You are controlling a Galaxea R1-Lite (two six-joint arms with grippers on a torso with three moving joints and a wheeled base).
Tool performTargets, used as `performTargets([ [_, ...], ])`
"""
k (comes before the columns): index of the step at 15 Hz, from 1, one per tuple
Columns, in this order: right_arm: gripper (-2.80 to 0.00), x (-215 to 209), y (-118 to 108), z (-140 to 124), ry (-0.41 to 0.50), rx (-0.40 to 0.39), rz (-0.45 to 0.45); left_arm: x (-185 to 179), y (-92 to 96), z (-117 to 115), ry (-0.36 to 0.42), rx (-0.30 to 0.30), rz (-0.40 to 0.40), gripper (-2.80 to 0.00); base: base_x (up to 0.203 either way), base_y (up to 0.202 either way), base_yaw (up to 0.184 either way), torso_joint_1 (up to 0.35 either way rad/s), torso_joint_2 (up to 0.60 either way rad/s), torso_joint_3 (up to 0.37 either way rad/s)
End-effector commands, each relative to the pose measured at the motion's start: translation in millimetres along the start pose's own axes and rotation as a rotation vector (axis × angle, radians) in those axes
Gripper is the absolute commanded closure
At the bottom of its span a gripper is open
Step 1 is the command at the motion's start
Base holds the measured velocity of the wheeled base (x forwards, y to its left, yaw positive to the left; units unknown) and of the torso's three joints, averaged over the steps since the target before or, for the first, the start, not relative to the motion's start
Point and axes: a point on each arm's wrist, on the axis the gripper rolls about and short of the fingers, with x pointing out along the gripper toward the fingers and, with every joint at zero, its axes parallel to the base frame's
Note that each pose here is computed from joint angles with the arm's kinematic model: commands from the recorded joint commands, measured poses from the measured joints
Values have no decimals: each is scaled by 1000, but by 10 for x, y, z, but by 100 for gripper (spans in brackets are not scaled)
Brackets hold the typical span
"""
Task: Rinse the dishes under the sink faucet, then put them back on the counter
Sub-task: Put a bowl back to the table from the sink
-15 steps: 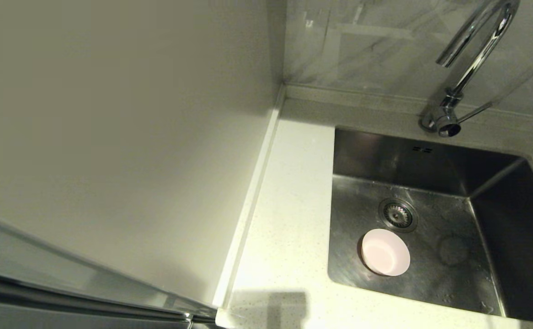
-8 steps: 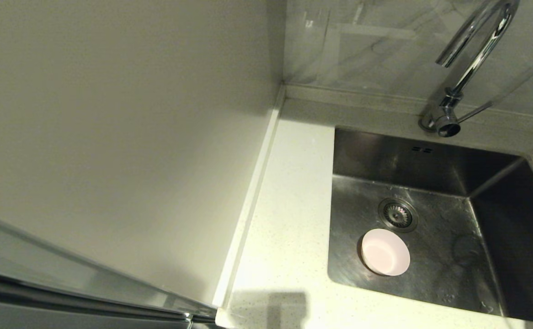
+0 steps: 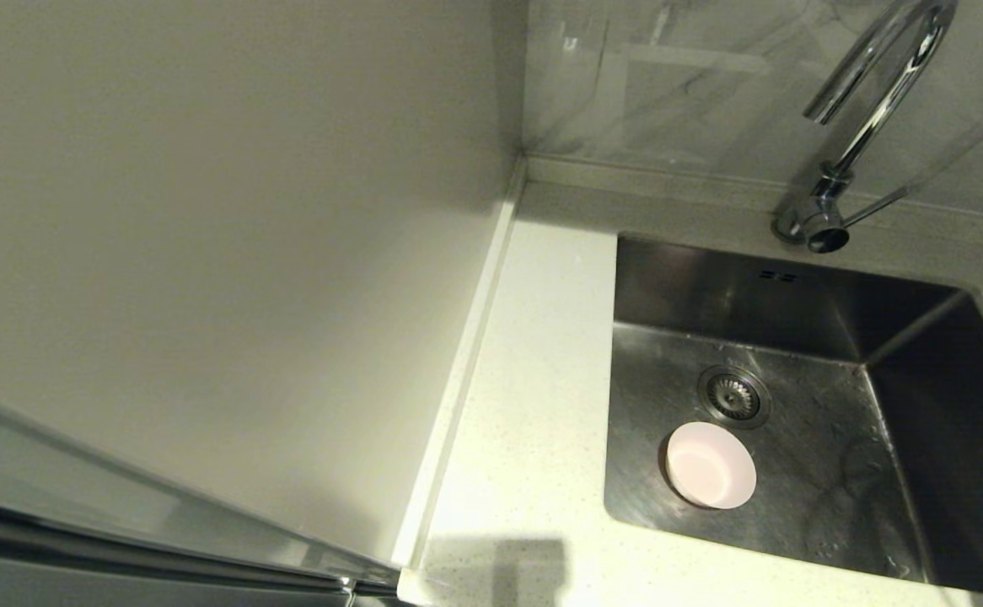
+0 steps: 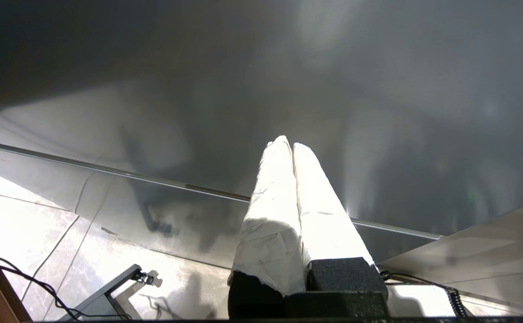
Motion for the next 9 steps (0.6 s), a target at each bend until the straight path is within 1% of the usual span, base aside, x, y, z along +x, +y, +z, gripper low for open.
performTargets([
  [1,-280,-40,-20,26,-27,4,-14,-2,0,0,-3,-1,0,0,0,0,0,0,0,0],
  [3,-280,-145,-52,63,-95,16,-43,-2,0,0,-3,-1,0,0,0,0,0,0,0,0],
  [5,-280,-381,-104,20,-152,32,-67,-3,0,0,-4,-1,-1,0,0,0,0,0,0,0],
  [6,-280,-528,-105,-33,-187,37,-64,-2,0,0,-3,-1,0,0,0,0,0,0,0,0],
  [7,-280,-653,-71,-111,-226,34,-27,-2,0,0,-3,-1,0,0,0,0,0,0,0,0],
  [8,-280,-755,6,-178,-288,14,66,-2,0,0,-3,-1,0,0,0,0,0,0,0,0],
  [9,-280,-806,125,-197,-342,-23,153,-2,0,0,-3,-1,-1,0,0,0,0,0,0,0],
])
